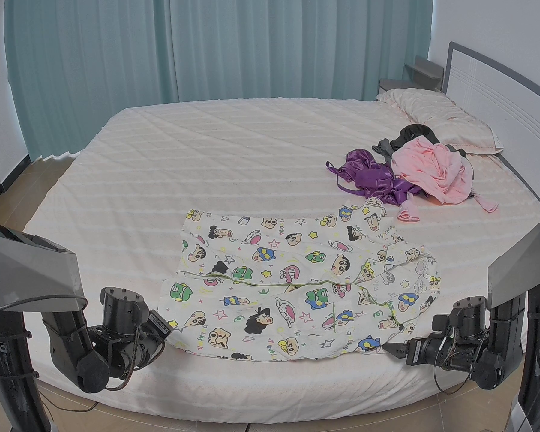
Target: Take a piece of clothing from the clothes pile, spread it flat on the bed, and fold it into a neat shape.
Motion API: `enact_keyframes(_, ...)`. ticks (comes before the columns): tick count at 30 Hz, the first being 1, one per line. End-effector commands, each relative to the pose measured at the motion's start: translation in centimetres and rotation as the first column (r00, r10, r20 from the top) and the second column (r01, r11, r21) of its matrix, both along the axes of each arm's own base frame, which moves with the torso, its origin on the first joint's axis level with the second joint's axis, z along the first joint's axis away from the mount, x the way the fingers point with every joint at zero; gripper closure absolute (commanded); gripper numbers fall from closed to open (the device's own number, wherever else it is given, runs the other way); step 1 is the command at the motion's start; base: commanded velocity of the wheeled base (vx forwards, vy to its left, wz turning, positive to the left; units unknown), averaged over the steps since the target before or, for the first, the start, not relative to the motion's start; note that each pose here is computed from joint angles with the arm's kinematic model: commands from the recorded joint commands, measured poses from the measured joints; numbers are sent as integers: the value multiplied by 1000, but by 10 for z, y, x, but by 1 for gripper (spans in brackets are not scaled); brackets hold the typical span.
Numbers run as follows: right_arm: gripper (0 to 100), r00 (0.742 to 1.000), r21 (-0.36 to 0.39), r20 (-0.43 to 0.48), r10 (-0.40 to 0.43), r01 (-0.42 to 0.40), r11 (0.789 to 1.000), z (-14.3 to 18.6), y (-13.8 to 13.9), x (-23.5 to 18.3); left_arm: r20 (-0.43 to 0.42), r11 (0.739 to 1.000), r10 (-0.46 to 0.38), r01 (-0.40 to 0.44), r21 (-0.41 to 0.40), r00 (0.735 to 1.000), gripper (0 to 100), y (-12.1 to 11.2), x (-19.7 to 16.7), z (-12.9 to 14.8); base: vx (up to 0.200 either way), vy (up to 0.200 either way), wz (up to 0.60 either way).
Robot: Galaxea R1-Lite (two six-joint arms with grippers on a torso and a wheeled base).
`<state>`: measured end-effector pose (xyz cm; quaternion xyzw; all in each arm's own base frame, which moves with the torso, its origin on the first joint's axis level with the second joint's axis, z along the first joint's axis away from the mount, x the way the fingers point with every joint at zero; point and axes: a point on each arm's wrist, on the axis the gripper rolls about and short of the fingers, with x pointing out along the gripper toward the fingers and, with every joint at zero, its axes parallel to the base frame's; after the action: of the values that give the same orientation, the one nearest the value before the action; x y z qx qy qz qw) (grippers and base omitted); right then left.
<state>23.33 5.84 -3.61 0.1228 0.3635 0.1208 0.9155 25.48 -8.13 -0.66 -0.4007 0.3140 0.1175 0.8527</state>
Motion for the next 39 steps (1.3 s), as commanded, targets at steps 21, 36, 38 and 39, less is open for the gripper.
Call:
enact_keyframes(21, 100, 998, 28, 47, -47, 46, 999, 10, 0, 3, -6, 1000, 4, -4, 8, 1000, 100, 1, -2, -1, 0, 0, 0)
enact_keyframes(36, 100, 955, 203, 197, -222, 182, 962, 46, -9, 32, 158, 993, 108, -113, 18, 981, 100, 2, 9, 12, 0, 0, 0)
enact_keyframes(38, 100, 948, 214, 219, -232, 185, 959, 44, -9, 45, 189, 994, 110, -113, 7, 976, 100, 1, 14, 15, 0, 0, 0)
enact_keyframes(39, 100, 942, 219, 236, -237, 186, 958, 42, -8, 55, 213, 994, 111, -113, -4, 971, 100, -1, 18, 18, 0, 0, 0)
